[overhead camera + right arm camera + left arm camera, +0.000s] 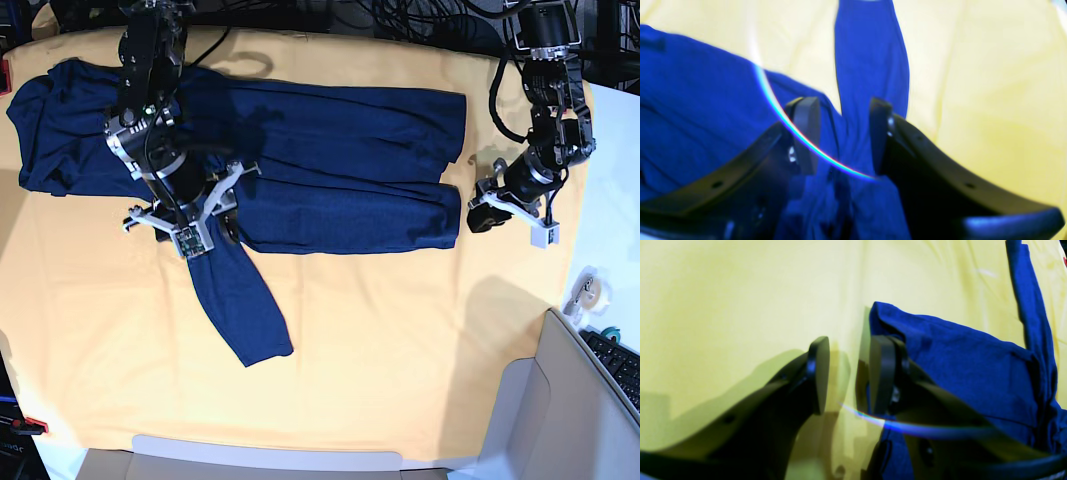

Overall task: Fold the T-shirt properly
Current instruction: 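Drag the held sleeve up over the shirt body with the right gripper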

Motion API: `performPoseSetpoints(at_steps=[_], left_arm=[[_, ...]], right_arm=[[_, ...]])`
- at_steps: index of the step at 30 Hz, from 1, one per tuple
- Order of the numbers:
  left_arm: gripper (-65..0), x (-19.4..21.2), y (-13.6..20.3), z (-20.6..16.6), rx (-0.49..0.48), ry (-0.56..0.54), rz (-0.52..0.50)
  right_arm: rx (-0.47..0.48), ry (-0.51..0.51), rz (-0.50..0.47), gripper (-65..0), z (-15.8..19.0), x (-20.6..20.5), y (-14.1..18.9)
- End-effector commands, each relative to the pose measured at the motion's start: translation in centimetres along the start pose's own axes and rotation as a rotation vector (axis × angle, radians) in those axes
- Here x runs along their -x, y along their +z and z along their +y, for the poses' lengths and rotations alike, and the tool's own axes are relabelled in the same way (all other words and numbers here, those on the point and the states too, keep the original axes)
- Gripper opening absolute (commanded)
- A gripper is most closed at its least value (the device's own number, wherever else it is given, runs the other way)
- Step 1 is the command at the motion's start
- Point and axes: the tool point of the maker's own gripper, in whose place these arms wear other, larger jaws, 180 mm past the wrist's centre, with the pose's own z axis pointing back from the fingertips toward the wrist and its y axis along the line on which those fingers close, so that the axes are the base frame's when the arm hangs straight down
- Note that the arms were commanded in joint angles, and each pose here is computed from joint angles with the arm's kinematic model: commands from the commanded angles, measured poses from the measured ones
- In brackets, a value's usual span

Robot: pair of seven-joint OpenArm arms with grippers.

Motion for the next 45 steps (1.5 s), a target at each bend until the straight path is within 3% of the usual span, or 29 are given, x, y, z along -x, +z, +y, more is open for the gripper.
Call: performPoseSetpoints(at_steps=[1, 7, 19, 21, 30, 41, 43, 45], left_arm=[[-44.8, -1.8, 0.3, -0.5, 0.016, -0.018, -0.048], [-44.8, -1.9, 0.3, -0.5, 0.016, -0.019, -0.049], [-44.8, -1.9, 0.3, -0.5, 0.017, -0.019, -0.048], [-44.8, -1.8, 0.3, -0.5, 0.017, -0.020, -0.047], [-44.8, -1.8, 0.3, -0.5, 0.017, -0.020, -0.047], [-44.8, -1.9, 0.2, -0.6, 0.018, -0.020, -0.049], [-44.8, -1.9, 0.2, -0.6, 0.018, -0.020, -0.049], [-44.8, -1.9, 0.2, -0.6, 0.018, -0.020, -0.049]], right_arm=[[0.018, -0.005, -0.069, -40.5, -0.6, -2.1, 0.1], [0.062, -0.052, -0.132, -40.5, -2.8, -5.3, -1.7], [0.092, -0.454, 0.071, -40.6, -9.7, 0.8, -10.4], [0.090, -0.505, 0.066, -40.6, -10.4, 1.3, -11.3], [0.047, -0.584, 0.077, -40.6, -9.9, 4.1, -14.9], [-0.010, -0.617, 0.097, -40.8, -6.7, 4.4, -16.0], [-0.013, -0.619, 0.097, -44.3, -6.5, 4.3, -16.0], [-0.019, -0.621, 0.096, -54.5, -6.2, 4.2, -16.1]])
